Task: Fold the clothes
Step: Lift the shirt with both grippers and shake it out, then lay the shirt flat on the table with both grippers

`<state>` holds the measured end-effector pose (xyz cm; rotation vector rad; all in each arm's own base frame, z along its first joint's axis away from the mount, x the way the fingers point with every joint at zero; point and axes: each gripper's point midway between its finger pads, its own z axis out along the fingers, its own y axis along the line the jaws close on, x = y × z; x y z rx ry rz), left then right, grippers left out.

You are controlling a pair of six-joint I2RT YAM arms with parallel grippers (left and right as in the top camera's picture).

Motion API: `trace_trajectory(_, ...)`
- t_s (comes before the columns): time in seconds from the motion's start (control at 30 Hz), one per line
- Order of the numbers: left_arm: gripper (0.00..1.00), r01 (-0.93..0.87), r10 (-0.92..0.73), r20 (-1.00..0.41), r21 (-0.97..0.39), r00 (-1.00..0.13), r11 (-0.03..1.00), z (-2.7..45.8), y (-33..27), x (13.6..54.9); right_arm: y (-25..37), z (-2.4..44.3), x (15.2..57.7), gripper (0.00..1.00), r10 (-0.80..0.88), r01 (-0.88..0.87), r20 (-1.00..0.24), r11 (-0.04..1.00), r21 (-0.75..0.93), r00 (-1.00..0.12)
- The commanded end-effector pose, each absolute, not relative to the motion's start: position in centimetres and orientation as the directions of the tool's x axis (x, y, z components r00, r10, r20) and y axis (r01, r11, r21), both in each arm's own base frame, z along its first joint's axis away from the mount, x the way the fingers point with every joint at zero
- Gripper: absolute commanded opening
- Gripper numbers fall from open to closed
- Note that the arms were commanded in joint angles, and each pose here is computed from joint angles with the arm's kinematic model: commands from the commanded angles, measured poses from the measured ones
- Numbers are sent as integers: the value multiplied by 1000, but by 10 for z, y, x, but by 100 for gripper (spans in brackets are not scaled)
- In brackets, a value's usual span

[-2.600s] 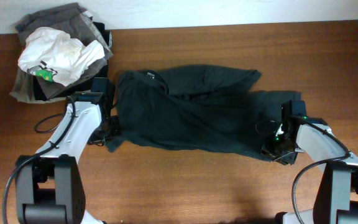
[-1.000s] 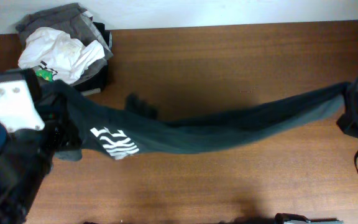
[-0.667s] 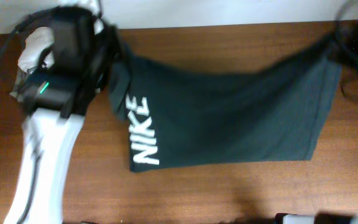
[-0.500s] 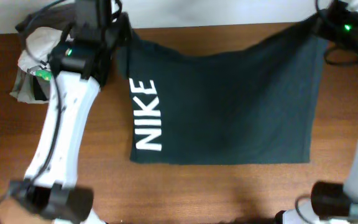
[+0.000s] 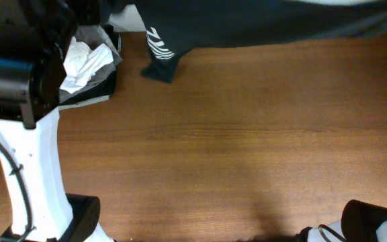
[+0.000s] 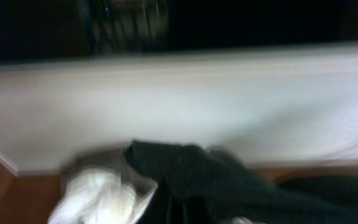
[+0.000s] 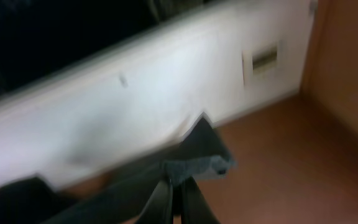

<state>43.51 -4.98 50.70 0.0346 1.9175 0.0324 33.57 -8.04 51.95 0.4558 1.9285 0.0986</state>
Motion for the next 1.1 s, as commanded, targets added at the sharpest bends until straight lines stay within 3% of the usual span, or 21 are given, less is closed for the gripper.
trace_trajectory(0.0,3,79,53,-760,3,-648,997,392,-71,464,-92,445,354,4,419,352,-731,900,257,-539)
trace_trajectory(0.07,1,99,56,-622,-35,-781,994,337,-80,462,-93,408,349,4,451,401,-625,886,232,-637)
trace_trajectory(0.2,1,77,44,-328,-86,-944,993,251,-91,444,-97,354,342,4,485,460,-467,870,176,-739)
trace_trajectory(0.33,1,47,38,-132,-62,-991,997,201,-91,425,-100,308,335,4,508,500,-330,858,118,-796)
trace_trajectory(0.53,1,55,52,-69,-50,-996,997,198,-94,398,-102,284,314,4,522,527,-250,848,54,-815)
trace_trajectory(0.73,1,37,37,13,-37,-999,999,203,-85,324,-113,279,268,4,582,600,-281,800,26,-763)
trace_trajectory(1.07,1,81,82,90,-13,-993,997,192,-111,227,-134,228,215,4,735,738,-192,671,72,-650)
